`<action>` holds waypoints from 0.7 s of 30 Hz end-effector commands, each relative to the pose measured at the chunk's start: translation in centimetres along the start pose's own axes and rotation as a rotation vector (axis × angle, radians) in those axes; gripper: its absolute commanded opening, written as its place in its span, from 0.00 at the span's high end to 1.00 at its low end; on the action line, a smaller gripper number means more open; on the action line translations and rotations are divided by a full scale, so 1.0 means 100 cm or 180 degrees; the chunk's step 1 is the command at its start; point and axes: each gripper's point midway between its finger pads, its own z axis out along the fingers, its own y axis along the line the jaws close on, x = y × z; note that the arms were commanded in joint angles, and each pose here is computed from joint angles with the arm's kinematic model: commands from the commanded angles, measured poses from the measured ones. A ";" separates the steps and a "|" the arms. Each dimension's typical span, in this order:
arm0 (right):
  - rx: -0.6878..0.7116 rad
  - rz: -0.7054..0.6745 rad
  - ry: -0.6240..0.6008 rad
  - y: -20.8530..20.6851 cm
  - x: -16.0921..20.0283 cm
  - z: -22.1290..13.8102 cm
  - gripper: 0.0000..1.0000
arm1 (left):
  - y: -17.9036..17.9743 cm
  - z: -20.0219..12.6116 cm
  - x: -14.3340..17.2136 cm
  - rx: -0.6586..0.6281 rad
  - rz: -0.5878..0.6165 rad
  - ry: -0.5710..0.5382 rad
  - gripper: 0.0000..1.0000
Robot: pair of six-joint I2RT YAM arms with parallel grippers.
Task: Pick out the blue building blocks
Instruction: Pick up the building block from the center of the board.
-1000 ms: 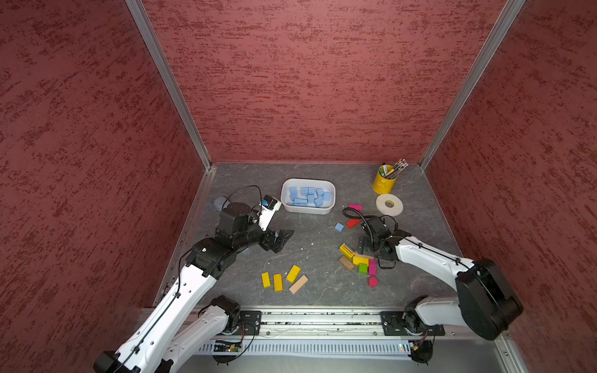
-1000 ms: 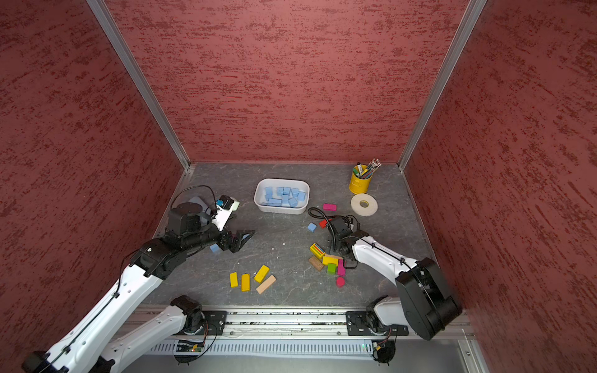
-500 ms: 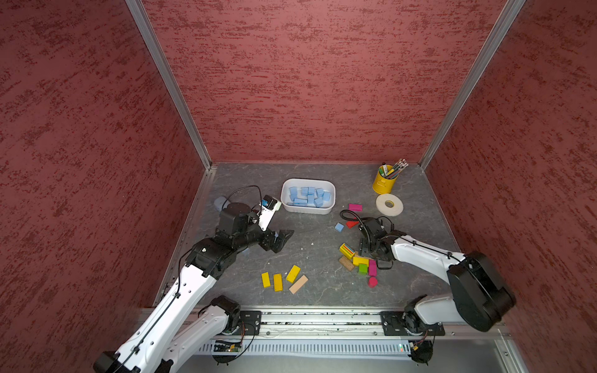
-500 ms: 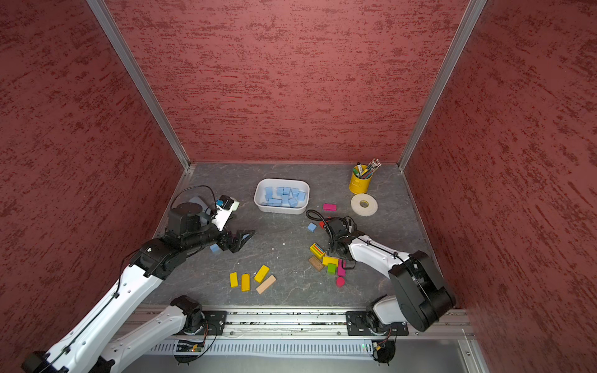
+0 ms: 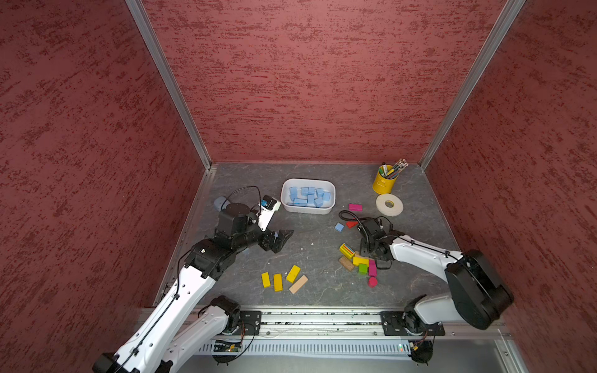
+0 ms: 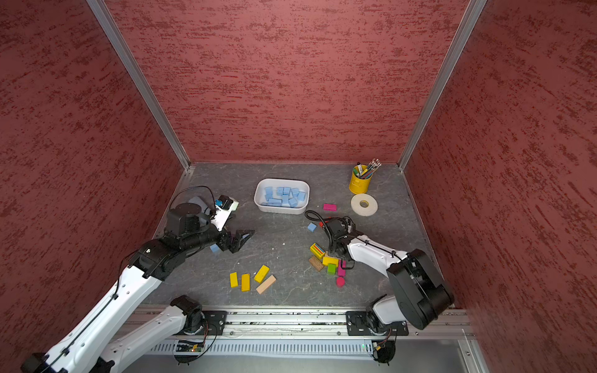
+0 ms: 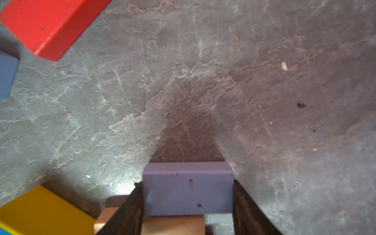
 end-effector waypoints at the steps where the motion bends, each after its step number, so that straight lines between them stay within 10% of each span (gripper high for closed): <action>1: -0.0005 0.0063 -0.0232 0.004 -0.022 -0.017 0.53 | 0.001 -0.002 -0.001 -0.0045 0.0049 -0.0045 0.00; 21: -0.0830 -0.0298 -0.0740 0.139 -0.143 -0.081 0.55 | 0.008 -0.008 -0.002 -0.0195 0.0066 -0.0119 0.00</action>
